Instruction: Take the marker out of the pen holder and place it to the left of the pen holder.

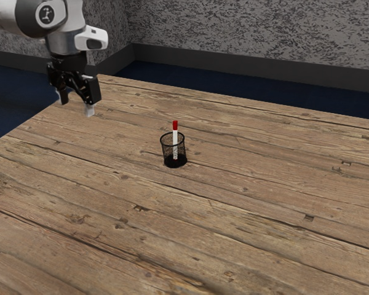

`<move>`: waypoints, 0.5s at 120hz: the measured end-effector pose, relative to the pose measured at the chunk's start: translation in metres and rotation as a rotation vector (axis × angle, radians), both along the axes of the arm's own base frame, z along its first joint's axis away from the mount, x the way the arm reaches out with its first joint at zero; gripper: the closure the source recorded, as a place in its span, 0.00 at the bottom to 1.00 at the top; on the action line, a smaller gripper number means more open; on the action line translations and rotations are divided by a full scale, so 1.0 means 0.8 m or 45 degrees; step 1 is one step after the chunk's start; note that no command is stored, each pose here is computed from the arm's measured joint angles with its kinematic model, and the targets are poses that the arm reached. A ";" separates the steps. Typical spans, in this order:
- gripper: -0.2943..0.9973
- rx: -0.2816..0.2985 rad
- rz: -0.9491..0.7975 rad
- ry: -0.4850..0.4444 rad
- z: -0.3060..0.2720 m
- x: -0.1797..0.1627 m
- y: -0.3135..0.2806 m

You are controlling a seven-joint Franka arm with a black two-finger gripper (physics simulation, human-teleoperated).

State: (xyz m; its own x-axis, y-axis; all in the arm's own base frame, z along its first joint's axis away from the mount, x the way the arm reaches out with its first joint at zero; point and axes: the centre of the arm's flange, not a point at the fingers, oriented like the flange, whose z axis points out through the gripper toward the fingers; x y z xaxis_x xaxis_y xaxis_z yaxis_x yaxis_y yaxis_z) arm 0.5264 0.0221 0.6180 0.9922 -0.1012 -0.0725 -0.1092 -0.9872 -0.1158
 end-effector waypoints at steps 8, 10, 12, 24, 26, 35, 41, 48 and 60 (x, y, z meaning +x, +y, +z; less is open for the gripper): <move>0.23 0.001 0.005 -0.002 -0.004 0.004 -0.001; 0.23 0.001 0.006 -0.002 -0.006 0.006 -0.001; 0.23 0.000 0.007 -0.002 -0.007 0.008 -0.002; 0.23 0.000 0.008 -0.027 -0.022 0.060 -0.005; 0.23 -0.001 0.007 -0.031 -0.028 0.070 -0.006; 0.23 -0.008 0.001 -0.021 -0.077 0.121 -0.011; 0.23 -0.010 0.000 -0.020 -0.111 0.151 -0.012; 0.23 -0.011 0.001 -0.031 -0.148 0.176 -0.012; 0.23 -0.023 -0.004 -0.099 -0.188 0.217 -0.017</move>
State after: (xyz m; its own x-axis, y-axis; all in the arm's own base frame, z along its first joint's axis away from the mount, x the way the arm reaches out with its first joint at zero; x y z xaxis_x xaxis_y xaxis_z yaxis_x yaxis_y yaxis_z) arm 0.7004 0.0089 0.4678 0.9945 -0.1046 0.0065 -0.1033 -0.9890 -0.1061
